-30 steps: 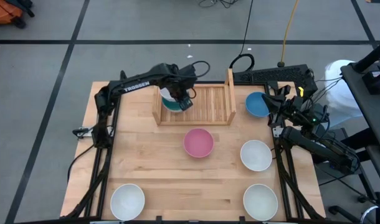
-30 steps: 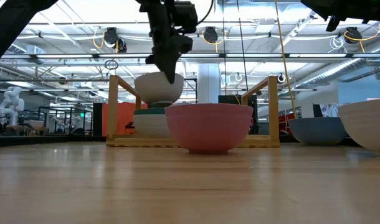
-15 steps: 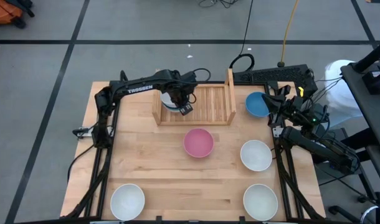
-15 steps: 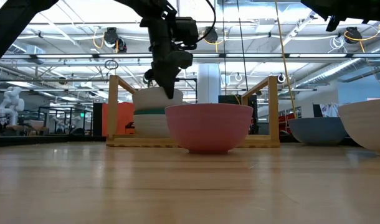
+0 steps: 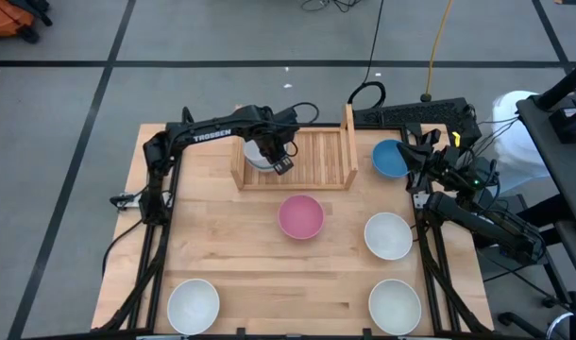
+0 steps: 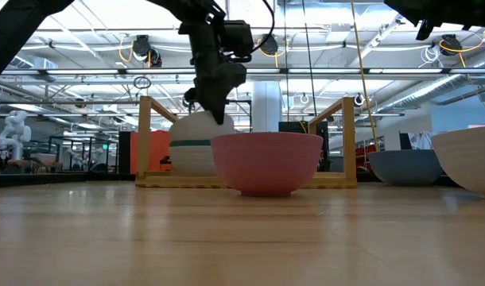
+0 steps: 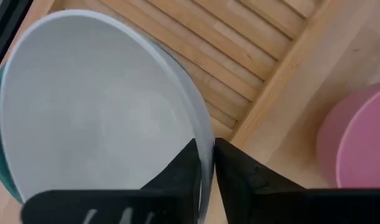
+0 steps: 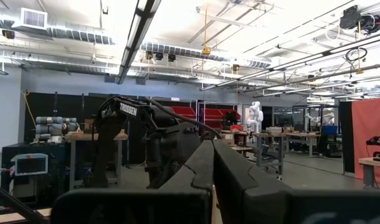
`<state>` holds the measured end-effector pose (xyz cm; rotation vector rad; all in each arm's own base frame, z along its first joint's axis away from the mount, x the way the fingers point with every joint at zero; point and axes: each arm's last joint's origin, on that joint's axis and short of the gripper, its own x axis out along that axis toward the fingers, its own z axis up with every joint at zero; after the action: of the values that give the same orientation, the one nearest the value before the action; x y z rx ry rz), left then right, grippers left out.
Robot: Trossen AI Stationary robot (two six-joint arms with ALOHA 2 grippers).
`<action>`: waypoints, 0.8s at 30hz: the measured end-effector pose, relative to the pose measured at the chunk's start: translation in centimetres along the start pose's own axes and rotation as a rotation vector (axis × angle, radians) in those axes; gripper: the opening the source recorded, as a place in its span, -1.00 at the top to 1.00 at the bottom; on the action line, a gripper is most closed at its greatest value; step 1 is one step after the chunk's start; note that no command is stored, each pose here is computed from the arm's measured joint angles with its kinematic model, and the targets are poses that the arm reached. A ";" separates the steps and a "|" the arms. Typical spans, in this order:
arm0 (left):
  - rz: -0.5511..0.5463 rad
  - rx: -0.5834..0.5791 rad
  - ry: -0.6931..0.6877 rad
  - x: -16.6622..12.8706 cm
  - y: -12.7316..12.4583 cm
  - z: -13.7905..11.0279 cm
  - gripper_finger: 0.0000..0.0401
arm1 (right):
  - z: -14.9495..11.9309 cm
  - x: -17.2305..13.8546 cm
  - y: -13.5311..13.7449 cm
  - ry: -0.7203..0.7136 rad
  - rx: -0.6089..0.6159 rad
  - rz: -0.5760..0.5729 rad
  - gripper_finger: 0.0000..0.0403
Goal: Place and stack bowls onto a shelf
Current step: Stack the white bowl on top of the green bowl on the shelf
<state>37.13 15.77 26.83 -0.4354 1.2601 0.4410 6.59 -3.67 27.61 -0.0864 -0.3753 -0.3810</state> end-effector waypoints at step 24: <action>0.062 -0.039 -0.048 -0.2 0.1 0.5 0.63 | 0.1 0.0 0.0 -0.011 -0.029 0.002 1.00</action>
<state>37.48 16.11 27.15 -0.4175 1.2229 0.5264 6.56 -3.64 27.71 -0.1168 -0.3807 -0.3841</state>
